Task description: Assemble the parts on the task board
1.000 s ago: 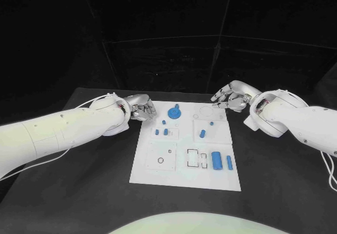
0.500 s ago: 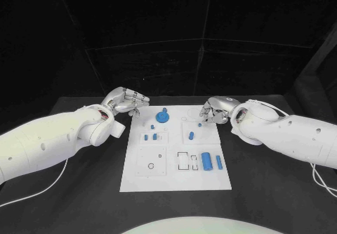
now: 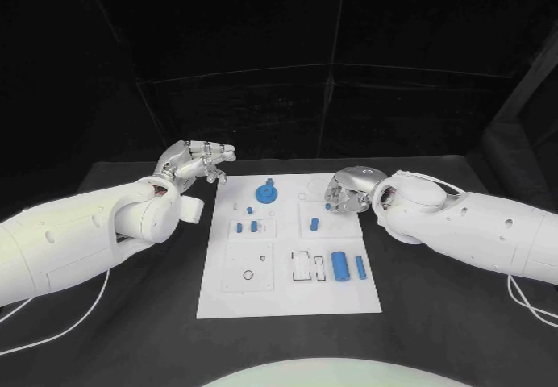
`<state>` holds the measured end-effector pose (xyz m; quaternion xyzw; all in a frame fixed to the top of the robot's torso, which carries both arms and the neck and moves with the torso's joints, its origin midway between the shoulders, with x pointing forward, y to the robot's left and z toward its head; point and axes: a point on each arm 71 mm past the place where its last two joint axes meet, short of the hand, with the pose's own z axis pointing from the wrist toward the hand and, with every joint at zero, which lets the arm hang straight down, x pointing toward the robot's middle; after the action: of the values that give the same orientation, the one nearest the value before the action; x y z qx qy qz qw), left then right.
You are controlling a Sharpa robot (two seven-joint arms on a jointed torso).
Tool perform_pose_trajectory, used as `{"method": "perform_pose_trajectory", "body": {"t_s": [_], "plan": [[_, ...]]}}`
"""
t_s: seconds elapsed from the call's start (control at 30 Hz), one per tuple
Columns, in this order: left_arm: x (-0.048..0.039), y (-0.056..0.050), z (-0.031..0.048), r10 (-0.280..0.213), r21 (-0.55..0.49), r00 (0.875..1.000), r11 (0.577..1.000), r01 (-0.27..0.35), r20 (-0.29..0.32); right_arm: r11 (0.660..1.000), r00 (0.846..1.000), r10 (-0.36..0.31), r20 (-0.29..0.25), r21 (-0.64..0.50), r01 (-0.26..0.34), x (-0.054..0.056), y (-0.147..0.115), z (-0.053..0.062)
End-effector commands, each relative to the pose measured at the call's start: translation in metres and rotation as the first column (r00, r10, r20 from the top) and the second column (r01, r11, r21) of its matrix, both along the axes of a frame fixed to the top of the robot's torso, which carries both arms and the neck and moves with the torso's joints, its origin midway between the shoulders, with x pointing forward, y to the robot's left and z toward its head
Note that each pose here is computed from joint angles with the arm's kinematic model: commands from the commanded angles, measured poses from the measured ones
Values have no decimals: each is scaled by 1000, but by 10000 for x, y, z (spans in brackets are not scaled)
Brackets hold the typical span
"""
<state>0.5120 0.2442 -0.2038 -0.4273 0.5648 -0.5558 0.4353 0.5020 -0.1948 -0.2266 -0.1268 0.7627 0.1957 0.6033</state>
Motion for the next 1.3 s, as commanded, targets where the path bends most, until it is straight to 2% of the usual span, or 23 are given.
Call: {"method": "perform_pose_trajectory", "body": {"t_s": [0.03, 0.47, 0.73, 0.97, 1.3], "plan": [[-1, 2, 28, 19, -55, 1000, 998, -18, 12, 999, 1000, 18, -11, -31, -18, -4, 31, -17], [-5, -21, 22, 12, -60, 1000, 998, -11, 4, 999, 998, 35, -45, -38, -37, -7, 125, -89], [-5, -20, 18, 12, -59, 1000, 998, -12, 0, 998, 998, 17, -68, -66, -21, -12, 133, -144], [-4, -18, 16, 12, -59, 1000, 998, -12, -2, 998, 1000, 6, -27, -54, -7, -10, 136, -121], [-1, -3, 12, 13, -58, 1000, 998, -13, -5, 1000, 998, 8, 70, 20, -9, -65, 164, -23]]}}
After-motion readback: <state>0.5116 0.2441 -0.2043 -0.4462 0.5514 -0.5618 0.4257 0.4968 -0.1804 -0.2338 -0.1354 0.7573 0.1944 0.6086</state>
